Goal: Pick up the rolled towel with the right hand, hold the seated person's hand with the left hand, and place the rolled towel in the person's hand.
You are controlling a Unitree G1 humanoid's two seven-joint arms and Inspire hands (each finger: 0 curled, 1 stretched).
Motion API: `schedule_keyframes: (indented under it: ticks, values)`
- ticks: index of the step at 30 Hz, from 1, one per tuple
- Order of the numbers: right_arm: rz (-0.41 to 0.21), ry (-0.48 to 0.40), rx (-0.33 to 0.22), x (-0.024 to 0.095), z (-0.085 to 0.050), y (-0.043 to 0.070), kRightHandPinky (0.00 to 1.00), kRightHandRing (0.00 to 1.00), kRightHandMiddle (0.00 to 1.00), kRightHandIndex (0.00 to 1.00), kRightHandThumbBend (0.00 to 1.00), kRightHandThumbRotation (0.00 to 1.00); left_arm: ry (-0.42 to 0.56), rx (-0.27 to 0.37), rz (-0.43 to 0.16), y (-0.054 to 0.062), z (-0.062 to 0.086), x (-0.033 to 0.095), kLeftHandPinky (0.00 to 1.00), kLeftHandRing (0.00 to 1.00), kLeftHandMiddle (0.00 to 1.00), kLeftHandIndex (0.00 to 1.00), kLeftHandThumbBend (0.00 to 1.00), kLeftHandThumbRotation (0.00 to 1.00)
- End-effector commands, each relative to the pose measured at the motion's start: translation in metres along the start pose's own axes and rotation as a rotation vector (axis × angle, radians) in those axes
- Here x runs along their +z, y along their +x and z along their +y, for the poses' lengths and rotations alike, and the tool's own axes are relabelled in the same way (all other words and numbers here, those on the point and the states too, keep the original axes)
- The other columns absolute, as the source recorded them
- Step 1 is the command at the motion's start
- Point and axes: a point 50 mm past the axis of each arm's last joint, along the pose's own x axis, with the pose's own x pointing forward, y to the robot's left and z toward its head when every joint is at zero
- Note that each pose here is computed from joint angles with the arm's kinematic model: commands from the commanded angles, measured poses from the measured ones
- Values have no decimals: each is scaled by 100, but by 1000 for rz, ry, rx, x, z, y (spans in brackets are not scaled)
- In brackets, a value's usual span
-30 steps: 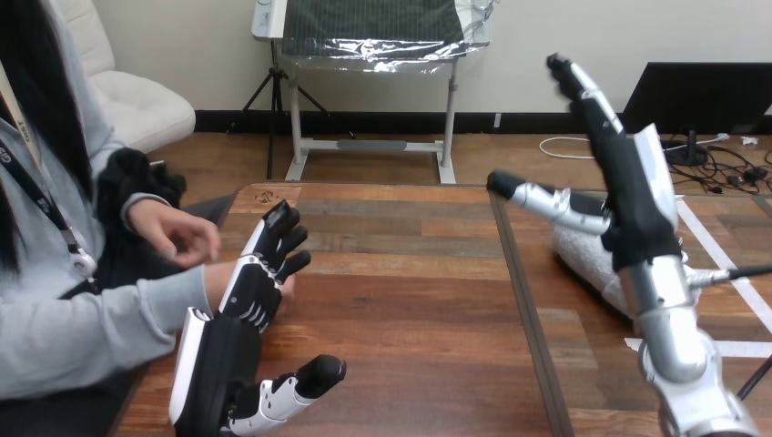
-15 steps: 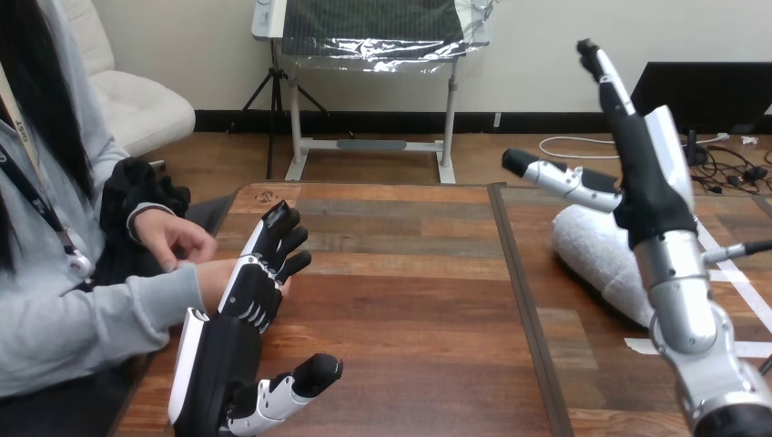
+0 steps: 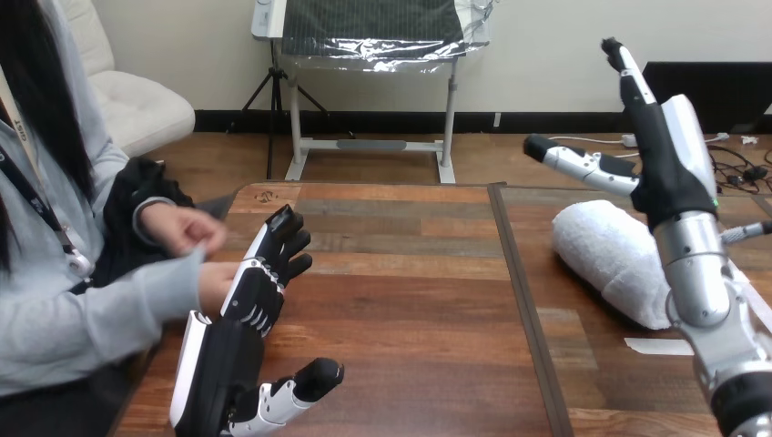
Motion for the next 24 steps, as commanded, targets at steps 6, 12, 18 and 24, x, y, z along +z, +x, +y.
schedule_keyframes:
  ticks: [6, 12, 18, 24]
  values:
    - [-5, -100, -86, 33, -35, 50, 99, 100, 98, 97, 100, 55, -14, 23, -75, 13, 2, 6, 88, 92, 93, 93, 100, 65]
    - [49, -127, -83, 31, -39, 55, 97, 100, 97, 96, 100, 55, -13, 19, -82, 15, 2, 6, 88, 92, 94, 93, 100, 65]
    - [102, -138, -86, 29, -41, 58, 92, 100, 97, 95, 100, 53, -14, 22, -83, 15, 1, 7, 89, 92, 93, 92, 100, 66]
    - [149, -163, -78, 27, -44, 60, 89, 100, 97, 95, 100, 51, -17, 26, -85, 15, 1, 8, 89, 92, 93, 92, 100, 66]
